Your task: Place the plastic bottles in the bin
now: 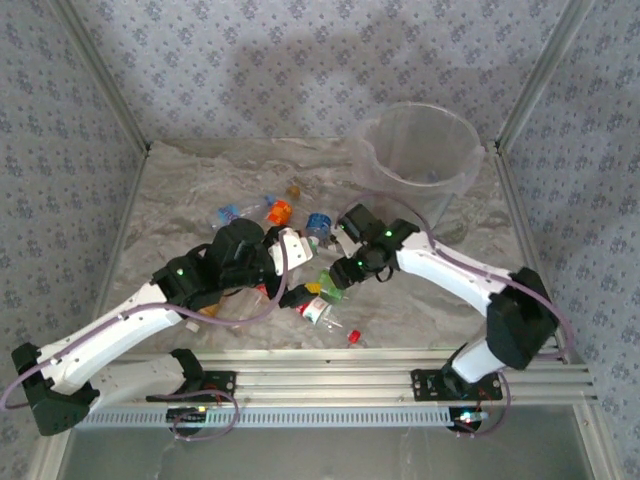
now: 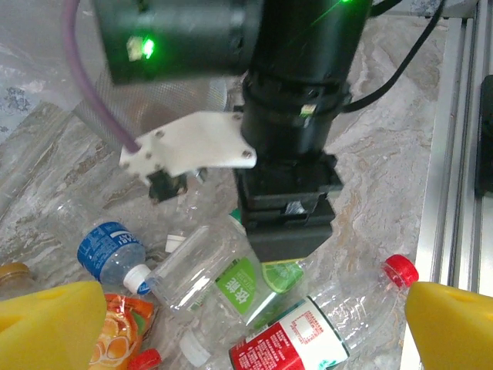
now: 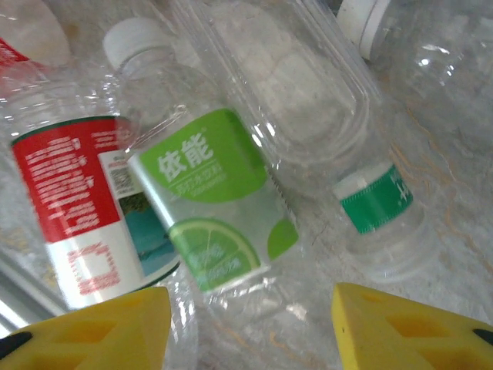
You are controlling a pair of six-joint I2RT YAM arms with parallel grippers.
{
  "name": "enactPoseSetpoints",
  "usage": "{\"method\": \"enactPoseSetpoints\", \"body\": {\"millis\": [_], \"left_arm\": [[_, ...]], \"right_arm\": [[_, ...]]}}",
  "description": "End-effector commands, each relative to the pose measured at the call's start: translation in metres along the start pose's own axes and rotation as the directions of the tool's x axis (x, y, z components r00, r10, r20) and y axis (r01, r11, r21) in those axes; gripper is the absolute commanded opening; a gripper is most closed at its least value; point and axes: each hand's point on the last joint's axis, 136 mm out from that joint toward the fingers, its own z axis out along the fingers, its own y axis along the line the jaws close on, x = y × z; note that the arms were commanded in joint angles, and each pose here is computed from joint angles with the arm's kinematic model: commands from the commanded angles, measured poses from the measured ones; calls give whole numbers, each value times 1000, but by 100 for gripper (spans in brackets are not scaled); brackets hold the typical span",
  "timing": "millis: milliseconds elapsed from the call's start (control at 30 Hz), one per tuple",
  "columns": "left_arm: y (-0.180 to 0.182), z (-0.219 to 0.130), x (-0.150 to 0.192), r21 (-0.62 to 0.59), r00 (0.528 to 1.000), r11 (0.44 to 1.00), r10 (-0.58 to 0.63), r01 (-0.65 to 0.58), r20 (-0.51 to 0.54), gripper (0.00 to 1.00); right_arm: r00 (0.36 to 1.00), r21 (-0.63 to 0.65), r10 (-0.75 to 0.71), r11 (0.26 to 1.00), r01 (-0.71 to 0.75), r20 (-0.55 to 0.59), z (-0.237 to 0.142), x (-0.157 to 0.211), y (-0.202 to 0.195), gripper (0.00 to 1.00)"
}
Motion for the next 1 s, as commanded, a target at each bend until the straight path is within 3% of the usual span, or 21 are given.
{"method": "enactPoseSetpoints", "body": {"millis": [0, 500, 967], "left_arm": [[-3, -1, -10, 10, 999, 1000, -2, 2, 44, 99], [-5, 0, -11, 26, 999, 1000, -6, 5, 44, 100], [-5, 2, -11, 27, 999, 1000, -7, 6, 40, 99]], "right_arm": [[996, 26, -81, 996, 82, -40, 9, -2, -1, 59], [973, 67, -179, 980, 190, -144, 38, 0, 9, 68], [958, 30, -218, 973, 227, -186, 46, 11, 20, 74]]}}
